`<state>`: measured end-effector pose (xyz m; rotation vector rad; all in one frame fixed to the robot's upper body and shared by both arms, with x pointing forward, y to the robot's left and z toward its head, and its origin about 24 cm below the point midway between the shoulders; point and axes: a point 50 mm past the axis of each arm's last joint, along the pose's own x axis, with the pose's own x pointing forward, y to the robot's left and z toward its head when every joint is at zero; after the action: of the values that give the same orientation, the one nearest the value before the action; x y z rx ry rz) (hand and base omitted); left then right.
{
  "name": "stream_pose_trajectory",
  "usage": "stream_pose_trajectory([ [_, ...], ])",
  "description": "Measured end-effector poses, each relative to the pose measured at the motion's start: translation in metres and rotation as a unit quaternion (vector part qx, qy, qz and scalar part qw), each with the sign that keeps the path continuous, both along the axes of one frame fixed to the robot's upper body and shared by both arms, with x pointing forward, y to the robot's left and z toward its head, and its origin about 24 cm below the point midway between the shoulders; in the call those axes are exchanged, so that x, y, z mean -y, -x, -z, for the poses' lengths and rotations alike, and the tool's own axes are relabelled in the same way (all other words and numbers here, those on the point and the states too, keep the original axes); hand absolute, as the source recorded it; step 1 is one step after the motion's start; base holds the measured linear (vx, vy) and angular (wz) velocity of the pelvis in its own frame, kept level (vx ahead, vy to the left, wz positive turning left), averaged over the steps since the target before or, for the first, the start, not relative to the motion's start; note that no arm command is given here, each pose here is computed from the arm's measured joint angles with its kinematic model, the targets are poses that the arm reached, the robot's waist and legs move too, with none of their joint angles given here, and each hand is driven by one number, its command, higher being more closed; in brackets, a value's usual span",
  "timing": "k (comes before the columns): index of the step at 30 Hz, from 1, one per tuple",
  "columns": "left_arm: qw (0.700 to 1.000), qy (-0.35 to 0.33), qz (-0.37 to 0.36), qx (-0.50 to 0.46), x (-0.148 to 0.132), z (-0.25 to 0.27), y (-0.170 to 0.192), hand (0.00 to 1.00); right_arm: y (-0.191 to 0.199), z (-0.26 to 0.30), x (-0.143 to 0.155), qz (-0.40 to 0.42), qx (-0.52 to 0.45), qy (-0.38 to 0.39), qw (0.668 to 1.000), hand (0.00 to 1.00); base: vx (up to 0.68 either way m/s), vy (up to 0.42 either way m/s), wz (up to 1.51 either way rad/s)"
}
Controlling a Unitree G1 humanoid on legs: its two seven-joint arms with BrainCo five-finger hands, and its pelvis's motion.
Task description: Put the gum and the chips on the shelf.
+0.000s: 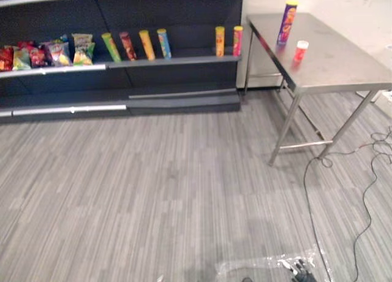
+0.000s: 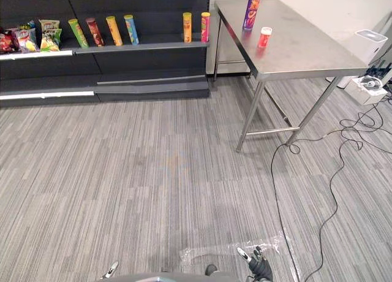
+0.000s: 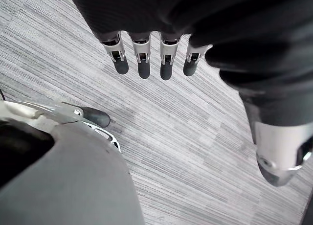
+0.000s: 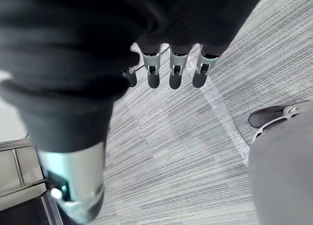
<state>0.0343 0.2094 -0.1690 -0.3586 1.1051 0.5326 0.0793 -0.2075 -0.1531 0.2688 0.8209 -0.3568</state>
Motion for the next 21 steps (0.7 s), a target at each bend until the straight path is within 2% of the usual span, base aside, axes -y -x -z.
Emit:
stream_pose_trajectory([
  [5,0.998,0.009,-0.049,0.032,-0.007,-0.003,-0.011,0.0,-0.008,-0.002,-0.005,-0.006,0.012,-0.001,1.0,0.0,-0.04,-0.038,0.14],
  [9,0.989,0.05,-0.117,0.074,0.002,-0.004,-0.011,0.0,-0.006,-0.004,0.003,-0.001,0.007,0.009,1.0,0.0,0.07,0.063,-0.14],
  [14,0.99,0.05,-0.099,0.082,0.005,-0.005,-0.011,0.0,0.001,-0.003,0.008,0.008,-0.004,0.011,1.0,0.0,0.13,0.185,-0.27],
  [17,0.989,0.059,-0.106,0.081,0.013,-0.004,-0.006,0.0,0.011,-0.002,0.014,0.014,-0.011,0.013,1.0,0.0,0.33,0.459,-0.48],
  [21,0.991,0.036,-0.096,0.083,0.0,-0.006,-0.008,0.0,0.014,0.002,0.003,0.012,-0.018,-0.007,1.0,0.0,0.33,0.268,-0.24],
])
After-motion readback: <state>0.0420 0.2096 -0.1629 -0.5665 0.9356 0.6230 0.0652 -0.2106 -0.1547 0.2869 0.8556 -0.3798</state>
